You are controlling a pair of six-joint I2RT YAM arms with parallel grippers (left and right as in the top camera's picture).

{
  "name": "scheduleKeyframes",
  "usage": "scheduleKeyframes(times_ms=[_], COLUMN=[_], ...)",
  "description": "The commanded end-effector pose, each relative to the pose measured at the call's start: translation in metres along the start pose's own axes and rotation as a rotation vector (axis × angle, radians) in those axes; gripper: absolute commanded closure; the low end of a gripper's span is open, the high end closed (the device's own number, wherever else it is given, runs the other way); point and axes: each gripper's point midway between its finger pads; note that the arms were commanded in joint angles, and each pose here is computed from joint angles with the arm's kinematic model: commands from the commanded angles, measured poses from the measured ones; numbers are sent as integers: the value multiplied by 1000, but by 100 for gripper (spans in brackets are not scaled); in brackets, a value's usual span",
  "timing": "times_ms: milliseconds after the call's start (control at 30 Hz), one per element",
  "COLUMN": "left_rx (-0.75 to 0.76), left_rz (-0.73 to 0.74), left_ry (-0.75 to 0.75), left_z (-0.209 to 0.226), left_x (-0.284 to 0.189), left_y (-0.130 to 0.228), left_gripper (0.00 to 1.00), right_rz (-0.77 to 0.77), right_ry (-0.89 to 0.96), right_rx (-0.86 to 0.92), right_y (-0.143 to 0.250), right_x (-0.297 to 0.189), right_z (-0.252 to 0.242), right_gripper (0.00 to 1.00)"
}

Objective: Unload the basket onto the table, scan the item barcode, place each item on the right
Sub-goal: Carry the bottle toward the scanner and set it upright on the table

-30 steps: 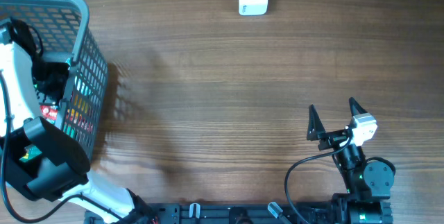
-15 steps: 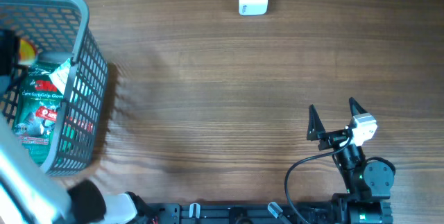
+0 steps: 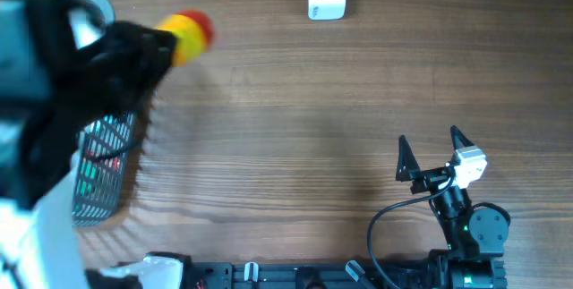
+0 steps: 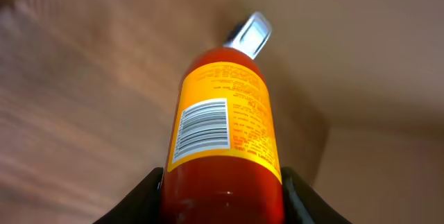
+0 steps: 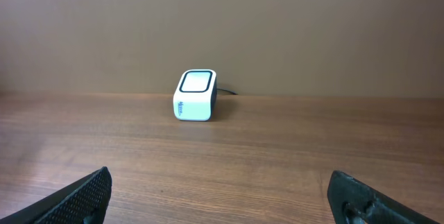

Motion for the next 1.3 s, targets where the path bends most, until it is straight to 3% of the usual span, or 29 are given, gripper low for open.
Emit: scheduleKeyframes(times_ms=[0,333,467,667,867,1133,1267], left_rx=[79,286,316,320,171,209,104], left_rz=[69,352,382,360,298,267,269], left_ry=[-169,-464,-492,-497,-544,-591,-647], left_z=[6,9,11,10,13,20,32], left_x=[47,206,240,252,255,292,309], left_y=[18,111,129,133,133,153,166], left_gripper=[62,63,62,61,60,59,56], right_rz=[-8,-8,-8,-8,-8,-8,-8], right_ry=[11,11,11,11,11,11,11], right_rx=[11,11,11,11,11,11,11], right_y=[-1,-1,-1,-1,-1,-1,-1], right_x=[0,0,0,0,0,0,0], right_z=[-1,-1,-1,-1,-1,-1,-1], right_gripper=[0,0,0,0,0,0,0])
Point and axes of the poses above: each gripper's point midway between its finger pads, its own x axis out along the fingers, its own z axis along the line the jaws close on, y = z × x, and after that the axes turned 2 degrees about -x, right-handed
